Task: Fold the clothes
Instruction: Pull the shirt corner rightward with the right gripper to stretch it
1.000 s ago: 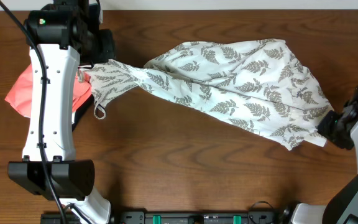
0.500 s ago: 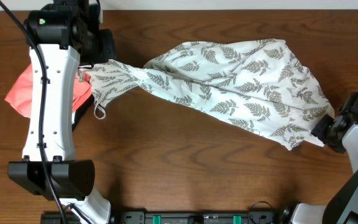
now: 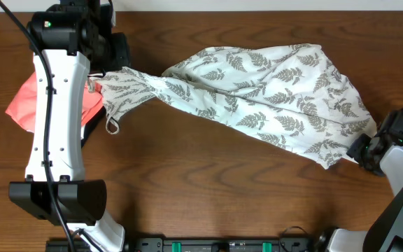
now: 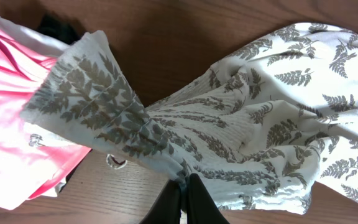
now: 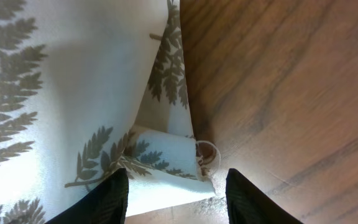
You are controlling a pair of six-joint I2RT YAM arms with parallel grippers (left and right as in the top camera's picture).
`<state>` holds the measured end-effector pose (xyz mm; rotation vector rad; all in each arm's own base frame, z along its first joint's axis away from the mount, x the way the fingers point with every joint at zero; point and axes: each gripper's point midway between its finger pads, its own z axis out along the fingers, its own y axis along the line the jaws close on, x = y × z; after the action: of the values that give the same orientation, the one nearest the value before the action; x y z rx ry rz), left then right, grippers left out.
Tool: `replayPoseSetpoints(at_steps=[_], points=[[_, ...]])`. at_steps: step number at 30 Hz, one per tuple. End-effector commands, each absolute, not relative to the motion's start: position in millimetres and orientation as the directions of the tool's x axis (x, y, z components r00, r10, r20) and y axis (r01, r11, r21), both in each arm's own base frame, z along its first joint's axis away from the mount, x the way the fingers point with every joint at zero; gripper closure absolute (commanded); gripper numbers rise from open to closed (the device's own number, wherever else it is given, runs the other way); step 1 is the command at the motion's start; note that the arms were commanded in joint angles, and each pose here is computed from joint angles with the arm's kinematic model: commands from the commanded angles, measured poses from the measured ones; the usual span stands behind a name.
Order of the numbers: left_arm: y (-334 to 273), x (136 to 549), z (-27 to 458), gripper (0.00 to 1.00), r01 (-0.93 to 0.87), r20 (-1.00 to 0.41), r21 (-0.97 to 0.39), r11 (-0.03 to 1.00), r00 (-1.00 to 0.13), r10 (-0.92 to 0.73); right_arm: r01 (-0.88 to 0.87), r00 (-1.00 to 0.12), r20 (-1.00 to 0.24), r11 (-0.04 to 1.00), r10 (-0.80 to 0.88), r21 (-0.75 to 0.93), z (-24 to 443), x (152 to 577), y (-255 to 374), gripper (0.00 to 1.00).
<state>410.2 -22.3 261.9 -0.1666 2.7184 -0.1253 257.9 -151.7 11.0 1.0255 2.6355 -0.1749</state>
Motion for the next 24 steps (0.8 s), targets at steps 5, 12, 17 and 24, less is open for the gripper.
replayPoseSetpoints(at_steps=[5,12,17,24], points=[[-17,410,259,0.94,-0.100,-0.390,-0.095,0.990,-0.912,-0.129,0.690,-0.680,-0.346,0.723,0.646,-0.007,9,259,-156,0.50],[-17,410,259,0.94,-0.100,-0.390,-0.095,0.990,-0.912,-0.129,0.689,-0.694,-0.305,0.724,0.653,-0.019,-9,256,-154,0.48],[-17,410,259,0.94,-0.100,-0.390,-0.095,0.990,-0.912,-0.129,0.674,-0.712,-0.264,0.738,0.651,0.000,-24,257,-148,0.53],[-17,410,259,0.94,-0.099,-0.390,-0.095,0.991,-0.912,-0.129,0.669,-0.711,-0.268,0.743,0.650,0.025,-22,260,-145,0.99]])
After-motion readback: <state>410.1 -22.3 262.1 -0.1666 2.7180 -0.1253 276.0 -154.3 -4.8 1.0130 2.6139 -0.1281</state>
